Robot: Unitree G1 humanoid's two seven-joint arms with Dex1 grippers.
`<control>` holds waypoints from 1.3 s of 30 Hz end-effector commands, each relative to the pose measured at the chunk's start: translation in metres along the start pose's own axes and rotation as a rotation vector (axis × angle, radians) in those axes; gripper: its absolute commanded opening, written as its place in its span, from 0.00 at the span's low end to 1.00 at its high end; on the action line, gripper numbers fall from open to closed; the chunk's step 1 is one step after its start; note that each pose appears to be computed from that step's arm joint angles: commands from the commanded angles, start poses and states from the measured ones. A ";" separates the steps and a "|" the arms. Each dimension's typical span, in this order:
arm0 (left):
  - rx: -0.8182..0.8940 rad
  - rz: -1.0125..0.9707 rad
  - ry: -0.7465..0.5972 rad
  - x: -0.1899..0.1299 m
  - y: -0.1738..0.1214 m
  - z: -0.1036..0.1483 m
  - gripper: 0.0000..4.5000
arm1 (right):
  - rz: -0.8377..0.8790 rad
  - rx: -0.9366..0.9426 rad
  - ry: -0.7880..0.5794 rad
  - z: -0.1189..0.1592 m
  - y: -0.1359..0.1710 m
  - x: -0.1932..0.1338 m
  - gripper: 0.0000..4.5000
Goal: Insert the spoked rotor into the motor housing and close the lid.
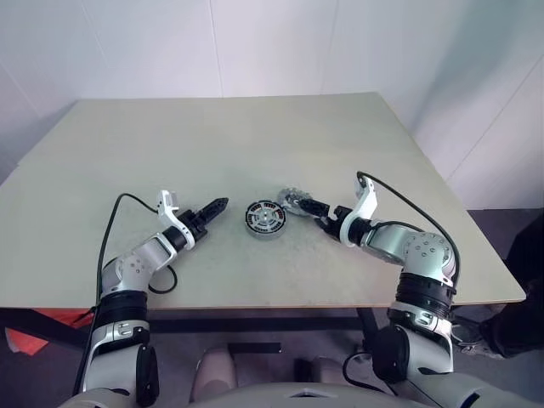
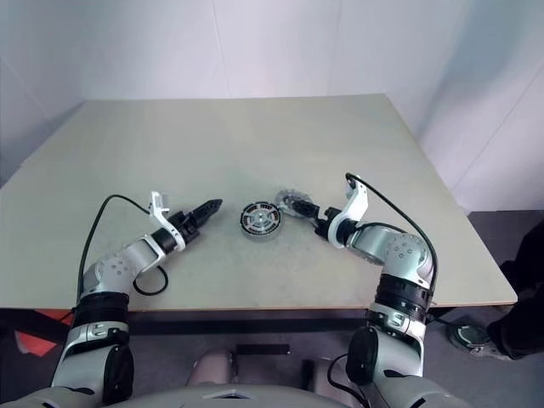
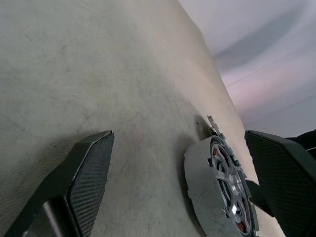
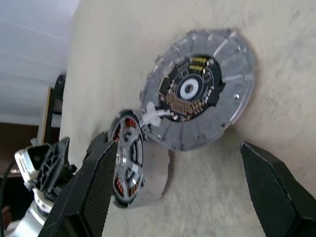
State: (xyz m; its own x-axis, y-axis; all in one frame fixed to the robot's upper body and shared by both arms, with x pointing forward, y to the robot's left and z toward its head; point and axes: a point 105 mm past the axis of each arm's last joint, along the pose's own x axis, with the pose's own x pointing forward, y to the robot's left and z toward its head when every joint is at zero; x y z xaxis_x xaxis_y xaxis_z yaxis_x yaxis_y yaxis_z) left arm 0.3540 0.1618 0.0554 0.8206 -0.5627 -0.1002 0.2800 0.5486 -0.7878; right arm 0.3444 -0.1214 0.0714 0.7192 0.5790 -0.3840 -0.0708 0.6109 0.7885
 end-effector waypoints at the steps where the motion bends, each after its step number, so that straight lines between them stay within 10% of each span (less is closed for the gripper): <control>1: 0.025 -0.010 -0.011 0.000 -0.004 0.009 1.00 | 0.011 0.007 -0.017 0.003 0.002 0.007 1.00; 18: 0.037 -0.001 -0.012 -0.002 -0.003 0.011 1.00 | 0.080 0.066 -0.126 0.026 0.008 0.045 1.00; 39: 0.037 -0.001 -0.025 0.002 -0.002 0.014 1.00 | 0.504 -0.111 -0.030 0.020 0.114 0.015 1.00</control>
State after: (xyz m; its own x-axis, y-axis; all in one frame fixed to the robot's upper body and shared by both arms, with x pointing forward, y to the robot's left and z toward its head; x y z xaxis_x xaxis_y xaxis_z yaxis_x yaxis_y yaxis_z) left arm 0.3560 0.1625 0.0556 0.8191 -0.5641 -0.1040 0.2810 0.5526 -0.7847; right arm 0.3684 -0.0599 0.1470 0.6334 0.7736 -0.0158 -0.4156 0.3573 0.8364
